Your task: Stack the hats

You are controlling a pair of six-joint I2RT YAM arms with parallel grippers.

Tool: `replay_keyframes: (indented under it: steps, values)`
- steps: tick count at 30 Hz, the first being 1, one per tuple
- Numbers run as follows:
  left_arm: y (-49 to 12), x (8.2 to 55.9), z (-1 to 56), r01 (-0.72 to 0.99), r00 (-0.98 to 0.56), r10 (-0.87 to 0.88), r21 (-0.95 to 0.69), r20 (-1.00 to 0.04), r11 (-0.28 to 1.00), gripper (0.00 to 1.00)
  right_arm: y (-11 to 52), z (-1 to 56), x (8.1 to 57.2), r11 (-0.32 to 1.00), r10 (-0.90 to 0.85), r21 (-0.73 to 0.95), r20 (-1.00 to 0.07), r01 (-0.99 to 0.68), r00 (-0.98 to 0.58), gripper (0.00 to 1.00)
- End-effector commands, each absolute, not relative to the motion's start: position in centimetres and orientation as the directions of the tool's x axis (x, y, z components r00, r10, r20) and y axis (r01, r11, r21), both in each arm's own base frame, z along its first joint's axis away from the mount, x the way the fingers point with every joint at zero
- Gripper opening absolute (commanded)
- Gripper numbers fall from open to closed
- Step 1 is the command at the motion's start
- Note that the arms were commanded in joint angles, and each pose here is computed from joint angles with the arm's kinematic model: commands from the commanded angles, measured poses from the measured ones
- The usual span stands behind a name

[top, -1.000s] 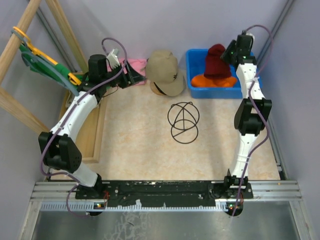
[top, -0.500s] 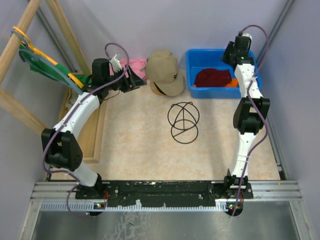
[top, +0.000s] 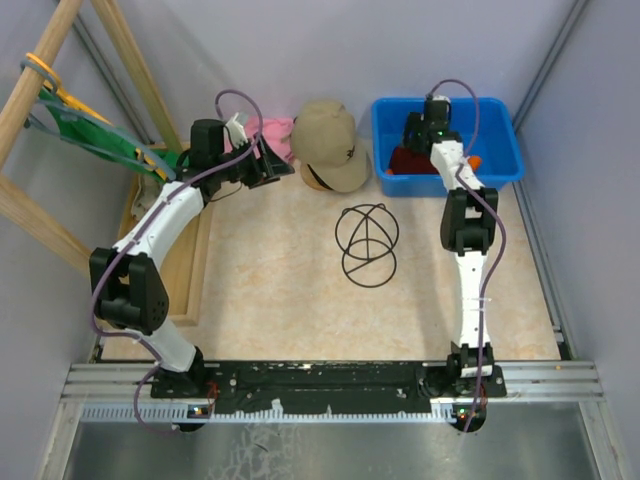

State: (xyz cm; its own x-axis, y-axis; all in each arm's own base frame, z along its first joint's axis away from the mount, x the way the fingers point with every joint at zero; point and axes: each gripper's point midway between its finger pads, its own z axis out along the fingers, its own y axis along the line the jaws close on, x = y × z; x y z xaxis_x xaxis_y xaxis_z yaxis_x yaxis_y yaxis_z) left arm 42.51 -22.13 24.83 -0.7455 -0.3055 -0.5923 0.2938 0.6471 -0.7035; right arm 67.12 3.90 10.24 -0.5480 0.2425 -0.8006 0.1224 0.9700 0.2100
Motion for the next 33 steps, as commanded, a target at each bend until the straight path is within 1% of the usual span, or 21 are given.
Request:
replay_keyframes:
  steps: [1, 6, 9, 11, 13, 14, 15, 17, 21, 24, 25, 26, 27, 29, 30, 31, 33]
  values:
    - [-22.1, 42.9, 24.5, 0.299, -0.745, -0.287, -0.687, -0.602, 0.662, 0.68, 4.0, 13.3, 69.4, 0.982, 0.189, 0.161, -0.873, 0.101, -0.45, 0.7]
    - [-21.8, 42.5, 23.5, 0.279, -0.757, -0.282, -0.681, -0.59, 0.677, 0.68, 3.3, 11.1, 69.7, 0.988, 0.144, 0.099, -0.874, 0.119, -0.464, 0.73]
    - [-21.7, 42.2, 22.9, 0.267, -0.763, -0.283, -0.682, -0.581, 0.681, 0.68, 2.8, 10.9, 69.8, 0.988, 0.134, 0.079, -0.877, 0.136, -0.461, 0.72]
    - [-21.7, 42.1, 22.5, 0.26, -0.769, -0.283, -0.684, -0.574, 0.681, 0.67, 2.5, 10.9, 69.9, 0.986, 0.134, 0.072, -0.882, 0.153, -0.452, 0.69]
    - [-21.7, 42.0, 22.3, 0.255, -0.774, -0.283, -0.688, -0.566, 0.68, 0.68, 2.3, 11.0, 70.2, 0.984, 0.133, 0.066, -0.887, 0.163, -0.442, 0.61]
    - [-21.7, 41.9, 22.2, 0.254, -0.775, -0.283, -0.689, -0.565, 0.679, 0.68, 2.2, 10.8, 70.3, 0.984, 0.133, 0.066, -0.887, 0.164, -0.441, 0.6]
    - [-21.7, 41.9, 22.1, 0.252, -0.777, -0.282, -0.689, -0.562, 0.679, 0.68, 2.1, 10.4, 70.4, 0.983, 0.137, 0.068, -0.886, 0.168, -0.443, 0.6]
    - [-21.7, 41.8, 22.1, 0.249, -0.779, -0.282, -0.689, -0.56, 0.68, 0.67, 2.1, 9.9, 70.4, 0.983, 0.141, 0.07, -0.883, 0.17, -0.448, 0.63]
    - [-21.5, 41.5, 21.9, 0.244, -0.783, -0.276, -0.684, -0.557, 0.688, 0.67, 2.5, 9.0, 70.2, 0.984, 0.148, 0.081, -0.87, 0.161, -0.47, 0.64]
    - [-21.5, 41.3, 21.7, 0.24, -0.787, -0.276, -0.686, -0.552, 0.687, 0.67, 2.4, 8.8, 70.0, 0.984, 0.145, 0.074, -0.866, 0.164, -0.478, 0.62]
    - [-21.5, 41.2, 21.7, 0.237, -0.788, -0.279, -0.688, -0.549, 0.686, 0.67, 2.3, 8.9, 70.0, 0.983, 0.145, 0.071, -0.867, 0.169, -0.476, 0.58]
    - [-21.4, 41.2, 21.6, 0.236, -0.788, -0.279, -0.687, -0.549, 0.687, 0.67, 2.2, 8.8, 70.0, 0.982, 0.146, 0.07, -0.868, 0.174, -0.475, 0.51]
    - [-21.5, 41.1, 21.6, 0.236, -0.789, -0.278, -0.688, -0.548, 0.687, 0.67, 2.1, 8.8, 70.0, 0.981, 0.147, 0.068, -0.868, 0.18, -0.474, 0.39]
    - [-21.4, 41.0, 21.5, 0.233, -0.79, -0.279, -0.688, -0.546, 0.688, 0.67, 2.0, 9.3, 70.0, 0.98, 0.152, 0.069, -0.87, 0.188, -0.469, 0.12]
    - [-21.4, 40.9, 21.6, 0.232, -0.789, -0.281, -0.688, -0.547, 0.688, 0.67, 1.9, 9.7, 69.9, 0.979, 0.152, 0.068, -0.872, 0.192, -0.465, 0.02]
    - [-21.4, 40.9, 21.7, 0.232, -0.788, -0.282, -0.688, -0.547, 0.687, 0.67, 1.9, 10.1, 69.8, 0.978, 0.151, 0.065, -0.874, 0.197, -0.461, 0.0]
    - [-21.4, 40.9, 21.9, 0.235, -0.786, -0.284, -0.689, -0.549, 0.686, 0.67, 1.8, 11.9, 69.6, 0.978, 0.149, 0.065, -0.881, 0.197, -0.448, 0.0]
